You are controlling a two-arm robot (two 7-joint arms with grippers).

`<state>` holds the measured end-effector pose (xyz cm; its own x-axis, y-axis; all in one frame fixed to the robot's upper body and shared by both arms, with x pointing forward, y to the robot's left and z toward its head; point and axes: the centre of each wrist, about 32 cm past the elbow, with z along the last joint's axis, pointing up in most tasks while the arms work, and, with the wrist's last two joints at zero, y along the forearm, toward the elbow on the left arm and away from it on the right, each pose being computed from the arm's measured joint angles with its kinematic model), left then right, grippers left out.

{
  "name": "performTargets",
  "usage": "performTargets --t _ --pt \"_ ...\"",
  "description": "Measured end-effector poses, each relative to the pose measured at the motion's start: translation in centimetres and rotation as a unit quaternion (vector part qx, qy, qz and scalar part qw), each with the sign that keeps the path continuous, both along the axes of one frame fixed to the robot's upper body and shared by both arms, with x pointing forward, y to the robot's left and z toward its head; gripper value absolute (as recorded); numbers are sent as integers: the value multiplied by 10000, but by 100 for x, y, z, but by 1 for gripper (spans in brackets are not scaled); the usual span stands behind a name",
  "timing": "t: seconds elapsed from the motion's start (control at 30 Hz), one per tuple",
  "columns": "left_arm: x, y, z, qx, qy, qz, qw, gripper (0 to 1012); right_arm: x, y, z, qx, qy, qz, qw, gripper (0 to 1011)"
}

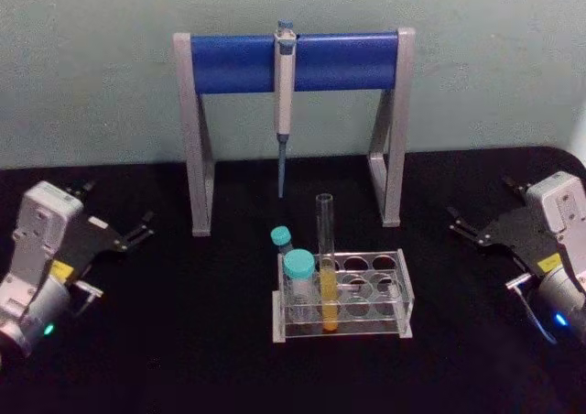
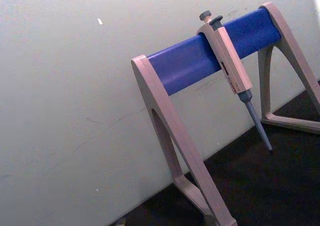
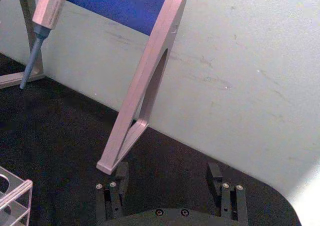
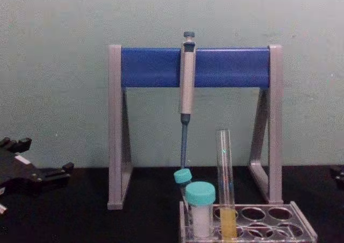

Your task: Pick up the test tube from the test tube rack, shake it, then place it back into the test tube rack.

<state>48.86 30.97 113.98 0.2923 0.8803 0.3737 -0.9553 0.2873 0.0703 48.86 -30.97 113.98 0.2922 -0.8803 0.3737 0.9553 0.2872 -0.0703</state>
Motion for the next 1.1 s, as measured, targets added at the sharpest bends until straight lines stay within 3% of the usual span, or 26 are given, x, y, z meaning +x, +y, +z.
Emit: performTargets --t 0.8,1.1 --pt "0 0 0 0 0 0 10000 1001 -9 -1 3 12 5 -4 10000 1000" --pt "0 0 0 0 0 0 10000 1001 -146 47 21 157 122 142 9997 1000"
